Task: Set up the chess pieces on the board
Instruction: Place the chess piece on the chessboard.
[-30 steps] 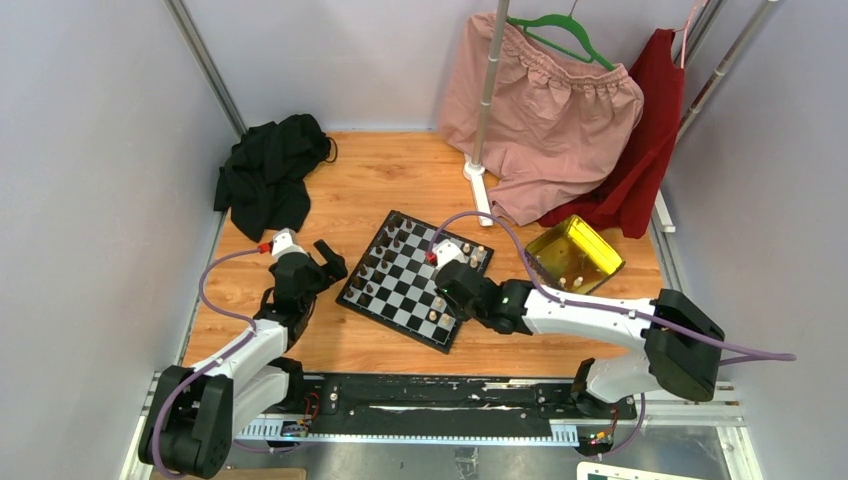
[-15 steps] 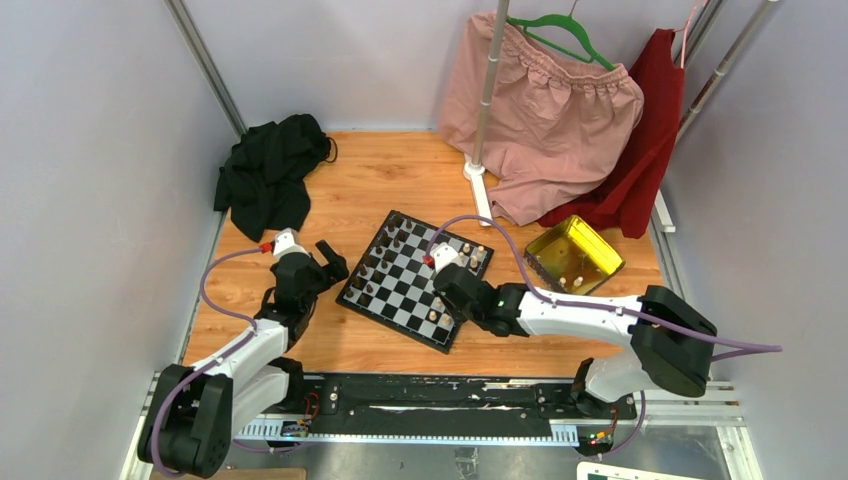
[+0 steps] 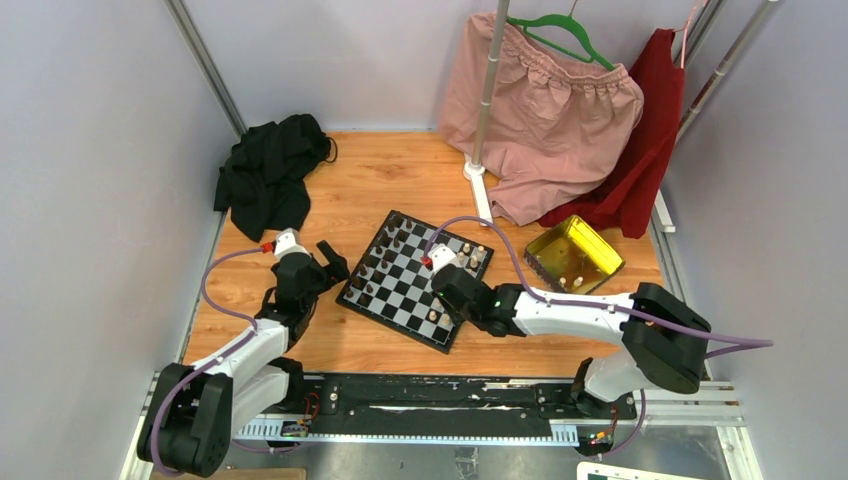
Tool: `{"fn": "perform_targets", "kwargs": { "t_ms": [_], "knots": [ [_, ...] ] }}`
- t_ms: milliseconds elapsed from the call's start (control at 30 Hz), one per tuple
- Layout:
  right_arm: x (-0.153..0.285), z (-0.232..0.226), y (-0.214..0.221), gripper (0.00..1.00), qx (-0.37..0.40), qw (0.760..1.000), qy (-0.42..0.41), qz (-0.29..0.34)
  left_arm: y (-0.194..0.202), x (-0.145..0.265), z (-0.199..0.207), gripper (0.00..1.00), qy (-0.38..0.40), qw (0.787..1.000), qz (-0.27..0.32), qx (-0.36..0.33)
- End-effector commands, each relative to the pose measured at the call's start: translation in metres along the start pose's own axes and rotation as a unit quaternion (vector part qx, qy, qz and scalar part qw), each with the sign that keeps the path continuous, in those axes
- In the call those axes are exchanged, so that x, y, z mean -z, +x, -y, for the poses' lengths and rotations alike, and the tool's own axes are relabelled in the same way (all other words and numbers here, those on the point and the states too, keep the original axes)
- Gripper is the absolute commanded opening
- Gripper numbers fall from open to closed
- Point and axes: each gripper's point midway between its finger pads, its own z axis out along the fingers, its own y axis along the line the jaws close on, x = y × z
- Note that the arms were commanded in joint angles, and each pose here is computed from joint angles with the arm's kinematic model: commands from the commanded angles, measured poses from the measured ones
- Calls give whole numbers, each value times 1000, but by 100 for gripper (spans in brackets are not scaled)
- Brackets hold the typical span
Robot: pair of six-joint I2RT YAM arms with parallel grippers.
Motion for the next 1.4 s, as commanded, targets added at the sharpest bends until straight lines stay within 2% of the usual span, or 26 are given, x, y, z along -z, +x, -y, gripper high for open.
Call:
{"fn": "perform_targets", "kwargs": {
  "t_ms": [0, 400, 567, 733, 800, 1367],
  "knots": [
    [-3, -1, 4, 0, 9, 1000, 7, 0, -16, -2, 10, 100, 9, 1000, 24, -4],
    [-4, -3, 6, 4, 8, 1000, 3, -8, -16, -3, 11, 100, 10, 1000, 24, -6],
    [-4, -3, 6, 18, 9, 1000, 2, -9, -16, -3, 12, 100, 10, 1000, 23, -7],
    [0, -3, 2, 26, 9, 1000, -1, -3, -17, -3, 13, 100, 11, 1000, 24, -7],
    [1, -3, 0, 33, 9, 1000, -1, -1, -16, -3, 12, 100, 10, 1000, 23, -8],
    [35, 1, -18, 33, 2, 1000, -5, 29, -16, -2, 13, 100, 11, 1000, 24, -11]
  ]
}}
